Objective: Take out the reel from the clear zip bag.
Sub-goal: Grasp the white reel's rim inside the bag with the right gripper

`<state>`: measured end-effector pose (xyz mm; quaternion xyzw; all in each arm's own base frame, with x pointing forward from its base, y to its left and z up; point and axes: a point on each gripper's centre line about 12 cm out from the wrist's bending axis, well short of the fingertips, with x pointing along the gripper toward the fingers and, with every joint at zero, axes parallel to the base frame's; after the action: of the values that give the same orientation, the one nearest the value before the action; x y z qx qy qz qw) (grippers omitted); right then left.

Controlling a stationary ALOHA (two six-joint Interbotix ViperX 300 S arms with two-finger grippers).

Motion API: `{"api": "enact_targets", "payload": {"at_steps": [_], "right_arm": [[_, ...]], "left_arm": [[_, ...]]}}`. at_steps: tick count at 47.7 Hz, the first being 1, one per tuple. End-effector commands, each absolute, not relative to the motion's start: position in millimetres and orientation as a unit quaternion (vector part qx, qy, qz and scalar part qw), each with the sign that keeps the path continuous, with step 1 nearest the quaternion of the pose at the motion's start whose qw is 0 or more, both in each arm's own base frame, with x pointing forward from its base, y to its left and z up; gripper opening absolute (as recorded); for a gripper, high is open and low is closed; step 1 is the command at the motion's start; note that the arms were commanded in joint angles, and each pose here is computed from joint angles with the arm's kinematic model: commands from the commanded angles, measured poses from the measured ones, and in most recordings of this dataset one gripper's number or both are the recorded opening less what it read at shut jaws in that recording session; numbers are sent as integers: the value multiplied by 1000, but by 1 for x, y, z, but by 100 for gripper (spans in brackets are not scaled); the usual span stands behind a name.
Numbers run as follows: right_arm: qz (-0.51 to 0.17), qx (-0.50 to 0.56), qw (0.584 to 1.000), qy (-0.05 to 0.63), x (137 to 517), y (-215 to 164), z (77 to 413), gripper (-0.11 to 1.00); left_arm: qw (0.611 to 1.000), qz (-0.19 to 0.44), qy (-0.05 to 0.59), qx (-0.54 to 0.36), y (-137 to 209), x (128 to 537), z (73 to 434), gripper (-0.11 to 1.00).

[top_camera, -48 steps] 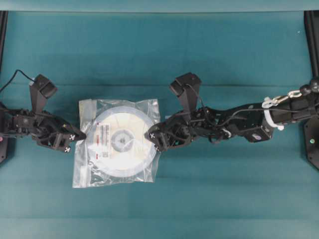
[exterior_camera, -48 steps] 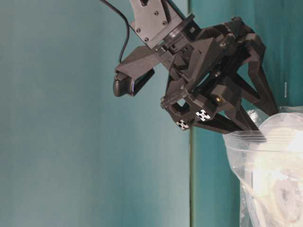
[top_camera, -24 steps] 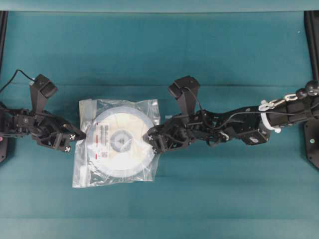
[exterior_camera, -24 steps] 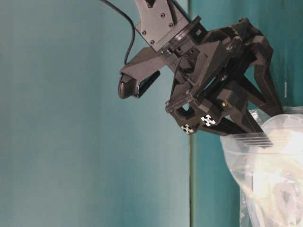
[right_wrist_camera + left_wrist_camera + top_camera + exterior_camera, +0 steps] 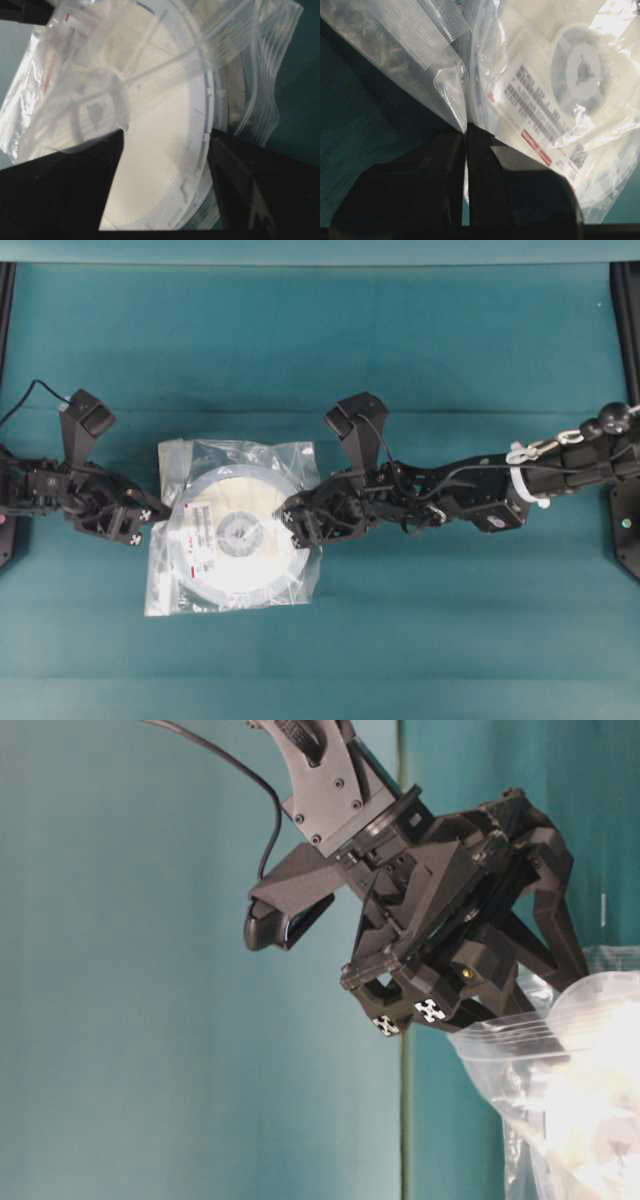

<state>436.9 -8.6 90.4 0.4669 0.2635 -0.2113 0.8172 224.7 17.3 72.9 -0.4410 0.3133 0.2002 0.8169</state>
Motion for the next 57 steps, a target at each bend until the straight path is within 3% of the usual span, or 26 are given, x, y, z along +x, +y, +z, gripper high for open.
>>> {"api": "enact_targets", "payload": {"at_steps": [1,10,19,23,34,57], "right_arm": [[-202,472,818,260,442,-3,98,78],[-206,474,808,281,435,-1,94,61],[-218,486,796,287,427,-9,94,20],[-223,489,795,281,424,-13,95,9],[-228,490,795,276,419,-17,96,4],[-233,491,793,277,413,-20,95,4]], "left_arm": [[818,201,310,-442,19,228,74,0],[818,202,309,-441,20,228,74,0],[817,203,310,-442,20,227,73,0],[817,203,311,-441,20,227,73,0],[817,202,310,-441,19,227,74,0],[816,205,308,-445,20,228,74,0]]}}
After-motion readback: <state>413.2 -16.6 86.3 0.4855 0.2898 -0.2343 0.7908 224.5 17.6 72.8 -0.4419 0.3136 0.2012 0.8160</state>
